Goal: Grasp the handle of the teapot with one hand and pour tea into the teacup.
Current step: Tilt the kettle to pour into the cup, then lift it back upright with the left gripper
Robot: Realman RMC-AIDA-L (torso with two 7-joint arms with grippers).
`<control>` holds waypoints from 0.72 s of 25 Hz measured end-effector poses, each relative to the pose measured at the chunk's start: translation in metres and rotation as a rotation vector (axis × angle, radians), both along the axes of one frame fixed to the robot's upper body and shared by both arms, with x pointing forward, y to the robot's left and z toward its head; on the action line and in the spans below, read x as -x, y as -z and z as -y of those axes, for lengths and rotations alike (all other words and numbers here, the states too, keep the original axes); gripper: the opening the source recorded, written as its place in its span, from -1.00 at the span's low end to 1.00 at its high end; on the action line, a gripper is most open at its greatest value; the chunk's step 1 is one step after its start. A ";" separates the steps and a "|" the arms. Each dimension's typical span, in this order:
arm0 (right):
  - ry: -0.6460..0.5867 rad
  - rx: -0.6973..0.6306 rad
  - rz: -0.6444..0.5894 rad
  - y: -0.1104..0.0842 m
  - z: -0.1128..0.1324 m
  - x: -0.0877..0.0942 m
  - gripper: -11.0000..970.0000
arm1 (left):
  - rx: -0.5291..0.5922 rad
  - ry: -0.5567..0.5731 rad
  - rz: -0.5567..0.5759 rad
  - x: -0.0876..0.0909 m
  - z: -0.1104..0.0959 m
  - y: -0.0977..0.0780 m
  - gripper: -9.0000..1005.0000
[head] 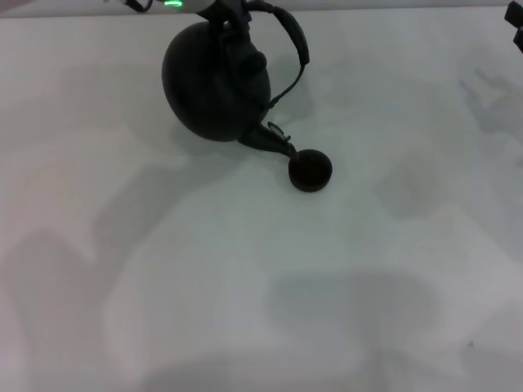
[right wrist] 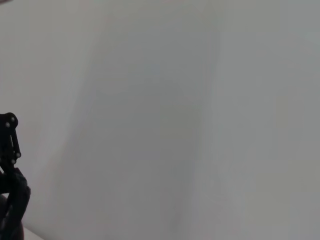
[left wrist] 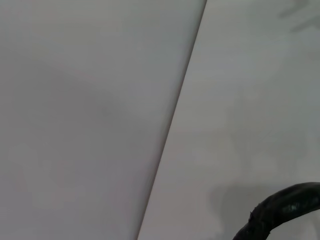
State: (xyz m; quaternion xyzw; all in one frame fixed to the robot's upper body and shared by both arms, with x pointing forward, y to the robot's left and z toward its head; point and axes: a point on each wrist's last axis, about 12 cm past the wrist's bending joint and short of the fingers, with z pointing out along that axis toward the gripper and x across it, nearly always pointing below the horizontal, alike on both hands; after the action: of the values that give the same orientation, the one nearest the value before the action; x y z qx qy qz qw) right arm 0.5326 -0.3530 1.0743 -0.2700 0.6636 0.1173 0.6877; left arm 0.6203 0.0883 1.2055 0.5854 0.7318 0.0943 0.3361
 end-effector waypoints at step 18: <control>0.011 0.009 -0.004 -0.001 0.000 -0.004 -0.33 | 0.302 -0.216 0.007 0.024 -0.034 0.004 -0.74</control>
State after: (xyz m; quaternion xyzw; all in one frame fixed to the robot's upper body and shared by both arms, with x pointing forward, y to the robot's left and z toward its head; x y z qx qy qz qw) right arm 0.5368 -0.3535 1.0751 -0.2695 0.6669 0.1112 0.6858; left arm 0.5967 0.1226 1.2016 0.4461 0.7950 0.0210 0.4106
